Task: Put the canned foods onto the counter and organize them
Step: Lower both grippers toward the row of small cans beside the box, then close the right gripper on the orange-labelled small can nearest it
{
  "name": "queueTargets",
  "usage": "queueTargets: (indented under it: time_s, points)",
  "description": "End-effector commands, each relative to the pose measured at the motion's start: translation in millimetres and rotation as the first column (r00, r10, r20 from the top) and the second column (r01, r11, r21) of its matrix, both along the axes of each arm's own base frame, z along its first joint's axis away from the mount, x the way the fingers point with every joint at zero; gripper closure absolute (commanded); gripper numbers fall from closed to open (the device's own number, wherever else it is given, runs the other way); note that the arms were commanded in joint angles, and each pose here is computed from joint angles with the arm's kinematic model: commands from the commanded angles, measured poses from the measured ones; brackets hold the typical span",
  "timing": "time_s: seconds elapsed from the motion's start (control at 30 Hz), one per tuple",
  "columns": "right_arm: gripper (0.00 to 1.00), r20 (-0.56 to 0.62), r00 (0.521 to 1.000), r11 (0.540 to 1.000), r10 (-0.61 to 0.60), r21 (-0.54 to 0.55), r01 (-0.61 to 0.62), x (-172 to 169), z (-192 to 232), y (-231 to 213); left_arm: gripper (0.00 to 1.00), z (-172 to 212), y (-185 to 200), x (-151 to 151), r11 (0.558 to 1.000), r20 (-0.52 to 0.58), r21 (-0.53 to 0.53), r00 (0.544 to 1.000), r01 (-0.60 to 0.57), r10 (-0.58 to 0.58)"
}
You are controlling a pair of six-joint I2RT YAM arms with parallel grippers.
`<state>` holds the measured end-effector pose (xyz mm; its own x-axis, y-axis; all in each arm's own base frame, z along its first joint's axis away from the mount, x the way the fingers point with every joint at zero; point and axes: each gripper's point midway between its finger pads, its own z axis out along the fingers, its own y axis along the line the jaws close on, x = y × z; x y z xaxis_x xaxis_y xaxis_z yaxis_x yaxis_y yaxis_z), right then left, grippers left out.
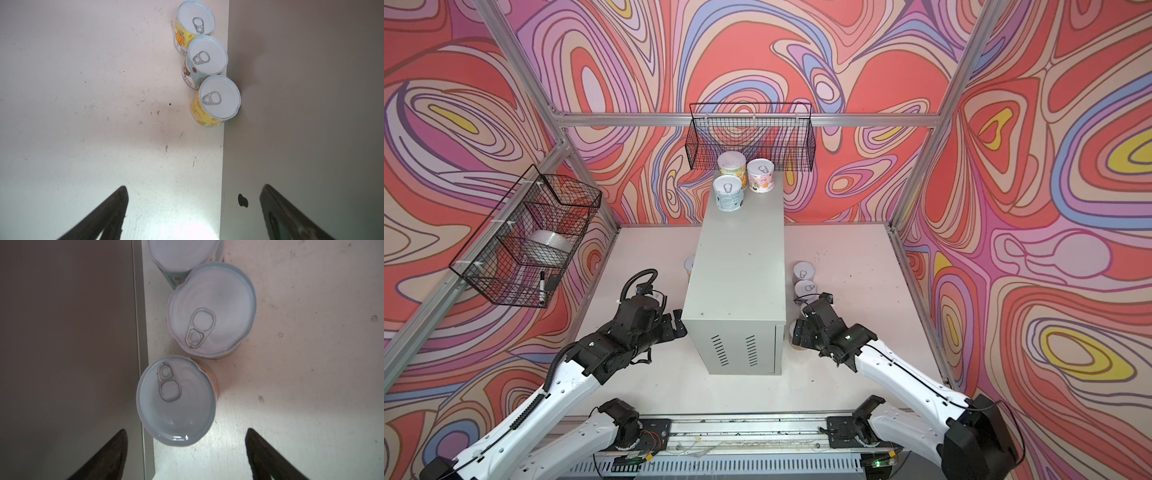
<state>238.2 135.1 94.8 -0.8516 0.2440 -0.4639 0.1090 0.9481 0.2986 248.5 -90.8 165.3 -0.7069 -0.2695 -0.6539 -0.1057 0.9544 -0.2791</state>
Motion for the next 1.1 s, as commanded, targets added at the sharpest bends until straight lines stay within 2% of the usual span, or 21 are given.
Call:
queueTargets:
  time_s: [0.0, 0.47, 1.07]
  points:
    - [0.09, 0.025, 1.0, 1.0, -0.003, 0.006, 0.003, 9, -2, 3, 0.0, 3, -7, 8, 1.0, 0.026, -0.031, 1.0, -0.001, 0.001]
    - [0.09, -0.015, 0.999, 0.998, 0.051, -0.03, -0.052, 27, -28, 20, 0.0, -4, -11, 16, 1.0, 0.016, -0.02, 1.0, 0.01, -0.01]
    - [0.16, -0.062, 0.998, 0.988, -0.019, -0.153, 0.01, 31, -58, 2, 0.0, -15, -16, 23, 0.998, 0.013, -0.051, 1.0, 0.024, -0.023]
